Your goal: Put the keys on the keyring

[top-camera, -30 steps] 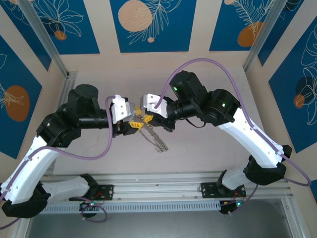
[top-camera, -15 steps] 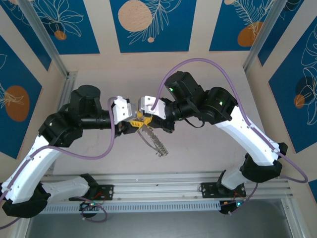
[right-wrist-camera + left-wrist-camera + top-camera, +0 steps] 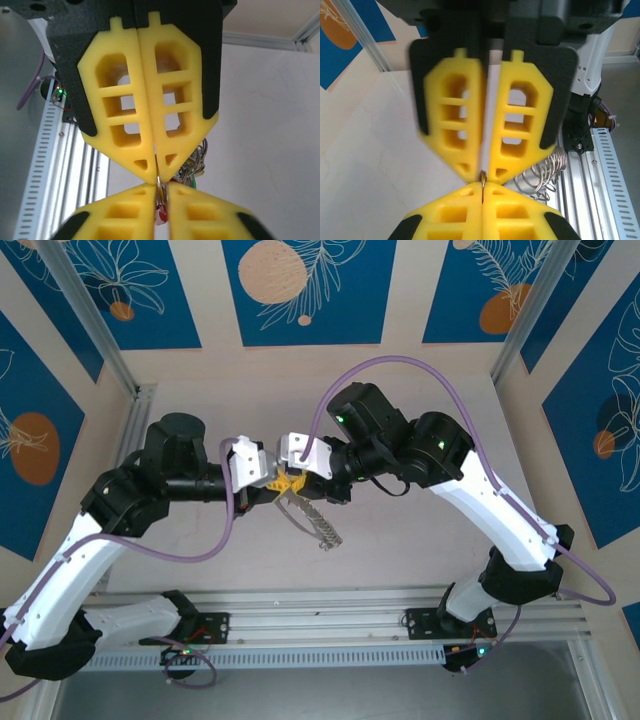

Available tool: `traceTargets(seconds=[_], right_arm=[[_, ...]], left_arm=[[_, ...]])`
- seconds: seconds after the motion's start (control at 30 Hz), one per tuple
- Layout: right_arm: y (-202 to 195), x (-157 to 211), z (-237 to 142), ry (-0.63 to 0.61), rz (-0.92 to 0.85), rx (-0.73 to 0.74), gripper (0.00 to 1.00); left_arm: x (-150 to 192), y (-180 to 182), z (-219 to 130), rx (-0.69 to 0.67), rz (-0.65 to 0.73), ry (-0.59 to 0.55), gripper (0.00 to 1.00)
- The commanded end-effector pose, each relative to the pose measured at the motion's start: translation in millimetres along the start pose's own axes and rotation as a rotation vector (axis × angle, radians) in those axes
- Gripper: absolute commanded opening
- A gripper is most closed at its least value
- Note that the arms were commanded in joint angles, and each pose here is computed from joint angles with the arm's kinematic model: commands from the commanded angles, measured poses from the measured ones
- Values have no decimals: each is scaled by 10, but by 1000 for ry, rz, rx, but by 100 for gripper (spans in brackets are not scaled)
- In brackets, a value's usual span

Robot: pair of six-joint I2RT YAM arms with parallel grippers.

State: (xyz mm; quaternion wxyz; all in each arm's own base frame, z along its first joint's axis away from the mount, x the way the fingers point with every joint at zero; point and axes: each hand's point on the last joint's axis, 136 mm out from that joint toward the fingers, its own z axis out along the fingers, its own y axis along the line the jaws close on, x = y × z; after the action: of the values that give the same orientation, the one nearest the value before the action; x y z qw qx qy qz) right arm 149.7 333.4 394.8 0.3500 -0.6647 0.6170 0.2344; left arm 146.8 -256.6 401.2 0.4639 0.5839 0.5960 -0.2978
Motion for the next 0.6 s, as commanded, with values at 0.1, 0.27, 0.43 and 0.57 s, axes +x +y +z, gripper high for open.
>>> traceTargets(seconds=[0.1,0.27,0.43,0.57], right_arm=[[121,-165,-208,-195,-3,-32,30],[137,-202,-332,-270,17,-47,24],[190,-265,-446,-338,12,-77,20],[242,-310,-522,-380,1,-99,19]], left_arm=[[-229,-87,-79,32,15,-110,0],[-447,-182,-173,81,3,-212,0],[-609,-246,-295,93,6,-293,0],[-678,-289,-353,109,0,-336,0]])
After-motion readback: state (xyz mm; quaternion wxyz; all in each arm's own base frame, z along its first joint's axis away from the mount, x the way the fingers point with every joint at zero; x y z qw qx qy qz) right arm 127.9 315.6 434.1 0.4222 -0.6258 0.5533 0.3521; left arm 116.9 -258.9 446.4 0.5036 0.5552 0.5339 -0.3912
